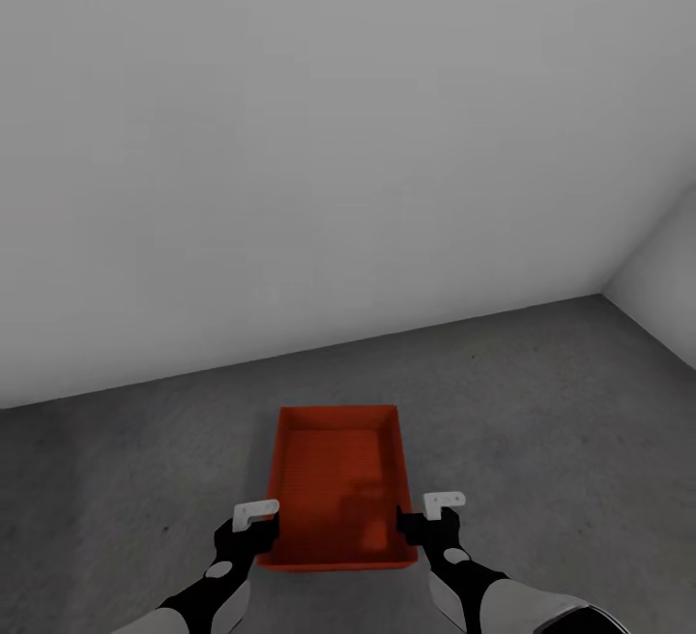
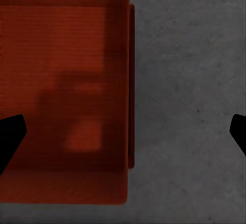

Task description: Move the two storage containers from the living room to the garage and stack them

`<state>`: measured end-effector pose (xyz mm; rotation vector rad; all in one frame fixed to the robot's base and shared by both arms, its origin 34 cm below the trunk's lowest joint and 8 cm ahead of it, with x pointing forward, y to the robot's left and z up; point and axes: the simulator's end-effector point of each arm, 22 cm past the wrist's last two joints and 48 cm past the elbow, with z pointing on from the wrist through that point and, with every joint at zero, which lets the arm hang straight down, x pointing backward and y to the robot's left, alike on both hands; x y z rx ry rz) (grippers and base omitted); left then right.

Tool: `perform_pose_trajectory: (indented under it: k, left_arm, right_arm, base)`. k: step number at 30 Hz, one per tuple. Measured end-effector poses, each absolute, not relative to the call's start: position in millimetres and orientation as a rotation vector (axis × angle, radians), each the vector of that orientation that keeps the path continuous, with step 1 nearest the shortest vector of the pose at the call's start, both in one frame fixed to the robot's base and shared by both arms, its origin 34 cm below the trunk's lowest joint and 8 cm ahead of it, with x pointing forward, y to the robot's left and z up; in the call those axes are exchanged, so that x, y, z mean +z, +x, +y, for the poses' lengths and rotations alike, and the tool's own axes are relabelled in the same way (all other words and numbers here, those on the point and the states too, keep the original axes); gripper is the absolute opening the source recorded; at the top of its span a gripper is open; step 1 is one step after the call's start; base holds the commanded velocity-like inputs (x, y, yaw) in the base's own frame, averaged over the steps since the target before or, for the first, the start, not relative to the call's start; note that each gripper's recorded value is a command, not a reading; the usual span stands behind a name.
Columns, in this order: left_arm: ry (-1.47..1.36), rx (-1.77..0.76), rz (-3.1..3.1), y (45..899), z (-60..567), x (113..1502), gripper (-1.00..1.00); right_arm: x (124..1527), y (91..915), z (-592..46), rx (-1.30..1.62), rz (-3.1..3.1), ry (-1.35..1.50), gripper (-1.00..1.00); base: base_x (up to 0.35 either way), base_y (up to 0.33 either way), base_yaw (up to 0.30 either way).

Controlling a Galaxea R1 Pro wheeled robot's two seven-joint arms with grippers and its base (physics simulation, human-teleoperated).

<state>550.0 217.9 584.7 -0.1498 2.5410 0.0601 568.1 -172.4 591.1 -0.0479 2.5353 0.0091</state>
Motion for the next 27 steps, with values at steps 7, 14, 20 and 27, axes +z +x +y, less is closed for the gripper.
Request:
perform_pose_trajectory:
  k: [7, 14, 20, 27]
  left_arm:
    - [-0.15, 0.06, 2.541, 548, 218, 592, 1.0]
    - [-0.15, 0.06, 2.541, 546, 218, 600, 1.0]
    - [-0.149, 0.053, 2.541, 545, 217, 604, 1.0]
    - [-0.152, 0.054, 2.54, 546, 219, 604, 1.0]
  right_arm:
    - [599, 566, -172, 0.01, 2.535, -0.049, 1.0]
    - [606, 565, -172, 0.01, 2.534, -0.049, 1.0]
    - [610, 563, -172, 0.01, 2.534, -0.048, 1.0]
    - [610, 563, -172, 0.01, 2.534, -0.049, 1.0]
  base:
    - [0.0, 0.0, 0.0]
    - [0.0, 0.0, 0.0]
    - [0.0, 0.0, 0.0]
    - [0.0, 0.0, 0.0]
